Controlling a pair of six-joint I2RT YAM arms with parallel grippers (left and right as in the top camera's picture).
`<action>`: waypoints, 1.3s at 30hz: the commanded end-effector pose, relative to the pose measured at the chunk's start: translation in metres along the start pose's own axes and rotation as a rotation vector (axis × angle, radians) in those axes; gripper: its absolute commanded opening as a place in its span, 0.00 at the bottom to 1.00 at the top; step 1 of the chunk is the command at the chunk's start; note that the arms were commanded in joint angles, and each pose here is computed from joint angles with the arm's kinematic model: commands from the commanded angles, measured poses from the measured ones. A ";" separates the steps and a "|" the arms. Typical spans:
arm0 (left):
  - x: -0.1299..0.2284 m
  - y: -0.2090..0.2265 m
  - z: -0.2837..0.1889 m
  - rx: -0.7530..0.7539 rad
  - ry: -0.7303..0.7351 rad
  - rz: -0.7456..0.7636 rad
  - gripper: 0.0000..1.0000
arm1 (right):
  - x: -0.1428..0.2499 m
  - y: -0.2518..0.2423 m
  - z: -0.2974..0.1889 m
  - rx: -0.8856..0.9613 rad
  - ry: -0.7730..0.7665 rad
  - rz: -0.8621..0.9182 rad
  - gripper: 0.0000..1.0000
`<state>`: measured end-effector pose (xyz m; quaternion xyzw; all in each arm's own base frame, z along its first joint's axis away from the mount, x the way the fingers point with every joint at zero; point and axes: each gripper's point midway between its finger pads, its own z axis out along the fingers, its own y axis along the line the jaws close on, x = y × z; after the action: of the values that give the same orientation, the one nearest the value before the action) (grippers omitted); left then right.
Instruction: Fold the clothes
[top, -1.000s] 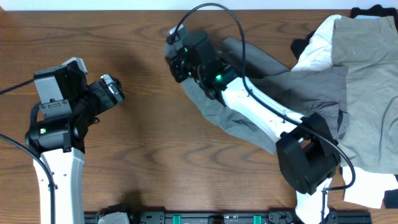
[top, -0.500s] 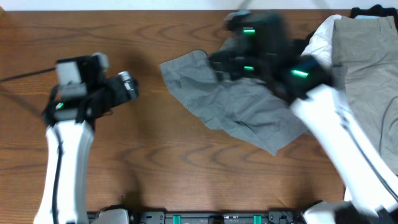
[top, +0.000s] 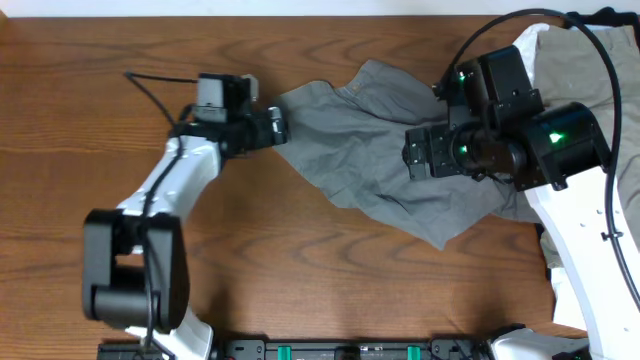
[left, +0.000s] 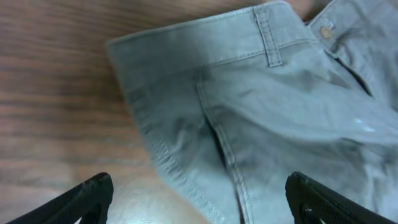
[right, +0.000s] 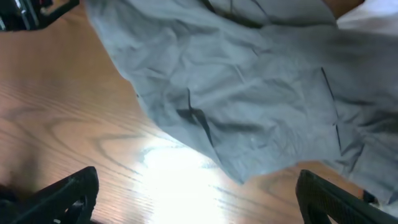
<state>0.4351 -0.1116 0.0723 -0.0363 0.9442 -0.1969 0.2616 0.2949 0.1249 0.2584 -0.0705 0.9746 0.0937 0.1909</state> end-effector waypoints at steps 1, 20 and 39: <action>-0.006 0.016 0.009 -0.148 -0.059 -0.020 0.90 | 0.012 -0.009 0.013 0.034 0.048 0.051 0.99; -0.001 0.045 0.061 -0.285 -0.135 -0.182 0.91 | 0.059 -0.025 0.081 0.086 0.183 0.145 0.89; 0.021 0.041 0.099 -0.226 -0.097 -0.287 0.06 | 0.054 -0.031 0.082 0.119 0.159 0.156 0.82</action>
<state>0.4889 -0.1051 0.0030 -0.2088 0.9161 -0.1236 0.3193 0.2782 0.1097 0.1589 -0.0014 0.9931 0.0509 0.1057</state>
